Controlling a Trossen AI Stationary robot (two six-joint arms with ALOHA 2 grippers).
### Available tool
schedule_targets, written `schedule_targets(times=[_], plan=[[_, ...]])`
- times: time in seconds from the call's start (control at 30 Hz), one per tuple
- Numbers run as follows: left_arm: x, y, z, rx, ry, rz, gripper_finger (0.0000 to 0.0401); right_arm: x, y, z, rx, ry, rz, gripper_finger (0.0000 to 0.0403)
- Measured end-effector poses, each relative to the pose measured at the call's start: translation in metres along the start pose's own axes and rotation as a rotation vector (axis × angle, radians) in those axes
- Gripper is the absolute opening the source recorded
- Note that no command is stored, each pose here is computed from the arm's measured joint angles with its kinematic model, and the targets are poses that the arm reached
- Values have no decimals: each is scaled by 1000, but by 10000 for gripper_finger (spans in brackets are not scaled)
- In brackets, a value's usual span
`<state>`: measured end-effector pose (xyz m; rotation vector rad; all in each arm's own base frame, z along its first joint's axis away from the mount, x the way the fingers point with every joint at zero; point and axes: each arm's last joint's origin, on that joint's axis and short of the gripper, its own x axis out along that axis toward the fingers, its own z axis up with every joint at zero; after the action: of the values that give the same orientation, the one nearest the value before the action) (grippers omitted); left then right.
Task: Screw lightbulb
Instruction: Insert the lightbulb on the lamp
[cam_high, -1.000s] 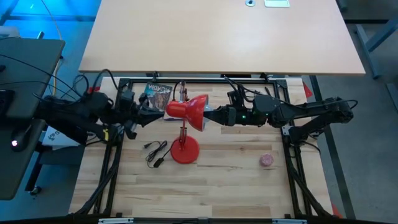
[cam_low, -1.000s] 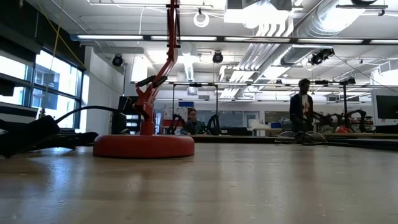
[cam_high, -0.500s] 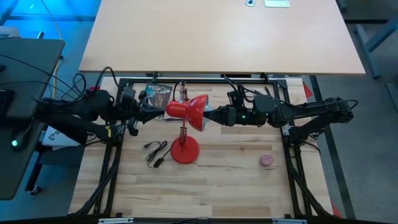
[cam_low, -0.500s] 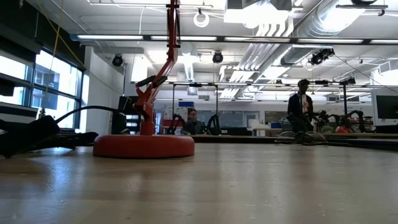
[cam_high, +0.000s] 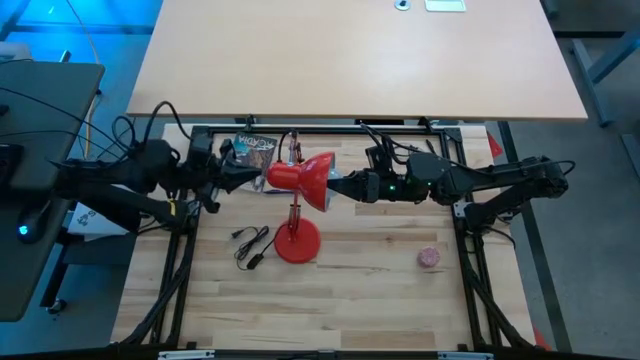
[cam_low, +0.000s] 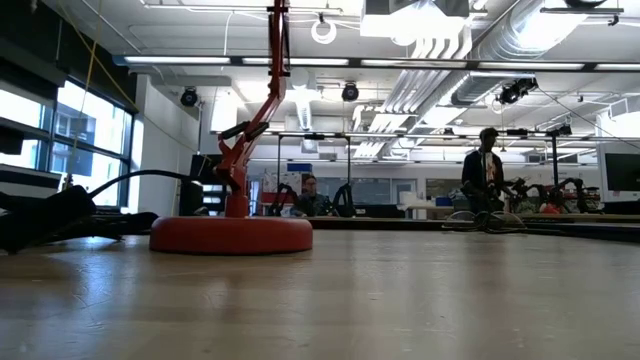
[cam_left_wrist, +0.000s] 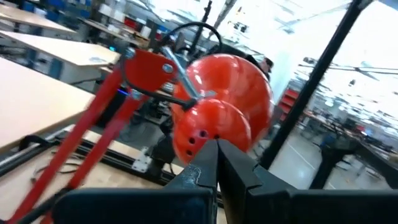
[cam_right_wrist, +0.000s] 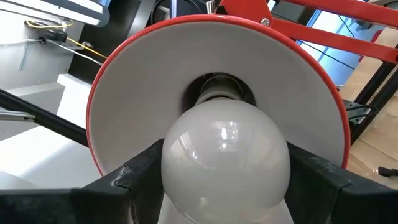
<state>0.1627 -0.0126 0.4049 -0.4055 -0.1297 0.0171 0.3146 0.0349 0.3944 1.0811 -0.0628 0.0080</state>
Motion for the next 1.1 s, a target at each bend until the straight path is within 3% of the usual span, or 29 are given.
schedule_targets(times=[0.17,0.63,1.1], plan=[[4,-2,-2,0,29,-57,0,0,0,0,0,0,0,250],[9,2,-3,32,17,-12,0,0,0,0,0,-1,3,250],[12,1,-5,30,32,-49,0,0,0,0,52,5,4,250]])
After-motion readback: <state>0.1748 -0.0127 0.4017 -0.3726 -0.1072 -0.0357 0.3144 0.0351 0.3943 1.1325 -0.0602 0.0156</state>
